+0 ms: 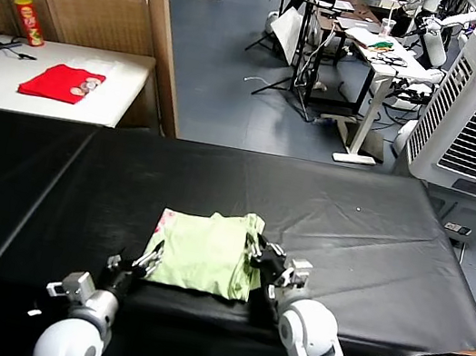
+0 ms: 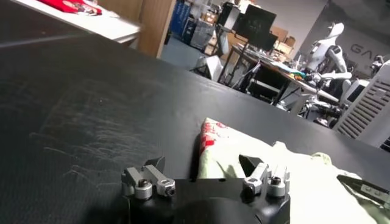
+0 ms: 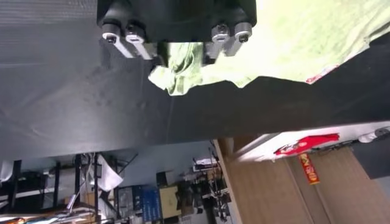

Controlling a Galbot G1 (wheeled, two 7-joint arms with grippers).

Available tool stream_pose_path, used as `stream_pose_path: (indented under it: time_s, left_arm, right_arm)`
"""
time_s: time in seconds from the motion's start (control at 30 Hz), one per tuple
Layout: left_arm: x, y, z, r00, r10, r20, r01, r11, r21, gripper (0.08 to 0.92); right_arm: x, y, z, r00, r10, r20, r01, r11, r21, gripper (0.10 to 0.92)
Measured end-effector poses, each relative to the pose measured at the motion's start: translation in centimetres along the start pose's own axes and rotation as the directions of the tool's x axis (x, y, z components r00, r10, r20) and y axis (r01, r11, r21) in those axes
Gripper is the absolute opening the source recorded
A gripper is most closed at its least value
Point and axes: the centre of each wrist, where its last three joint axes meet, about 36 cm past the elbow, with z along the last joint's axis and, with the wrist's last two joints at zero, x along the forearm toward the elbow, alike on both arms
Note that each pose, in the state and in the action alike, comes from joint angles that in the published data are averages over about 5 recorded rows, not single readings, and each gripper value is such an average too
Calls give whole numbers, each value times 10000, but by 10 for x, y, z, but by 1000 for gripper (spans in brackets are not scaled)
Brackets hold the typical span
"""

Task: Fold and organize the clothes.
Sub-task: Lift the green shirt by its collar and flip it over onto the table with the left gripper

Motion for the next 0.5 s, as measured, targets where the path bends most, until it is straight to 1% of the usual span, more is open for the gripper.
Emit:
stream_pose_path:
  time_s: [0.27,0.5]
  left_arm:
    - [1,1,0,10000,-35,19,35,10000,-5,798]
    - [2,0,-3,9999,-7,103,7,10000,4,798]
  right_arm:
    - [-4,3,-12,9989,-78,461,69,9998,200,173]
    - [-13,4,-25,9972,-18,747,-30,9979,647,135]
